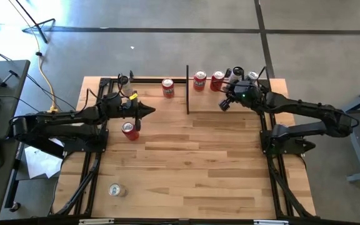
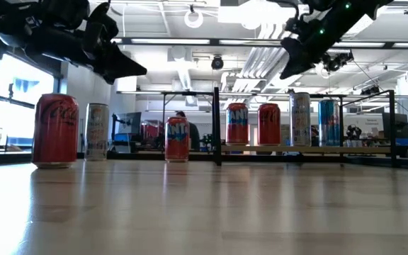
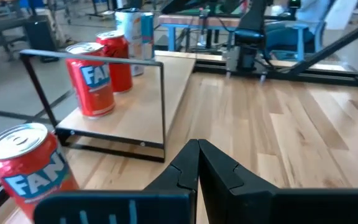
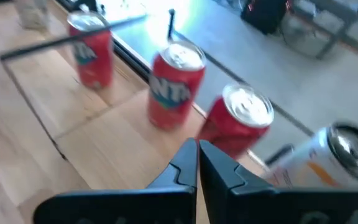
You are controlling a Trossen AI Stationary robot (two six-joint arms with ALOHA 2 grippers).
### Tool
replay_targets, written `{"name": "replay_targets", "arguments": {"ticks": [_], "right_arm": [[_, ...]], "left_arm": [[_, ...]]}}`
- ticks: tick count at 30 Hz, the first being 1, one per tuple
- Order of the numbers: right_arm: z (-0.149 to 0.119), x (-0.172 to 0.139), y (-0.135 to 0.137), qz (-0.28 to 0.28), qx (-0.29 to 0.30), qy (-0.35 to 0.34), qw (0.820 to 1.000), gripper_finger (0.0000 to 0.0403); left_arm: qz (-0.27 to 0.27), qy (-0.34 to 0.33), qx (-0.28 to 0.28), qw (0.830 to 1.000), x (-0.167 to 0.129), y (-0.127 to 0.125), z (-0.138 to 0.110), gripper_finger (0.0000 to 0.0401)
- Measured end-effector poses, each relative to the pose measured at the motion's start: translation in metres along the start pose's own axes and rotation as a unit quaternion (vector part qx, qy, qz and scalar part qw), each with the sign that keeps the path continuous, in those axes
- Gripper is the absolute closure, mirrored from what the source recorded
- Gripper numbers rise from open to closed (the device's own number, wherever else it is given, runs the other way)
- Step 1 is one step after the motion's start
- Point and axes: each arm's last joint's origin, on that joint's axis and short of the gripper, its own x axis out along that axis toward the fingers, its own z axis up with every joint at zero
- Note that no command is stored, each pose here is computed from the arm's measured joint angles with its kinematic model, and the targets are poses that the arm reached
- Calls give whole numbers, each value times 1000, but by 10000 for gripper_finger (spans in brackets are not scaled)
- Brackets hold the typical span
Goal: Place canned beverage on shelf
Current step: Put the orange soda can on the shelf aligned with the orange soda can
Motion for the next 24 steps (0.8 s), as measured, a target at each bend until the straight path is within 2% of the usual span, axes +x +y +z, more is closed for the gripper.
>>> {"name": "replay_targets", "arguments": {"ticks": [4,11,17,24], "right_arm": [[5,-2,5,12,-19,-28,999,403],[10,-4,7,16,-12,-54,998,403],[13,-4,7,17,-7,-65,998,403],[20,-5,7,20,-11,-101,995,403]], "left_arm": [[4,9,-3,1000,2,1,-1,401],[15,45,-26,999,15,8,13,401],[13,68,-14,997,34,13,14,400],[61,104,-29,992,61,33,12,393]]}}
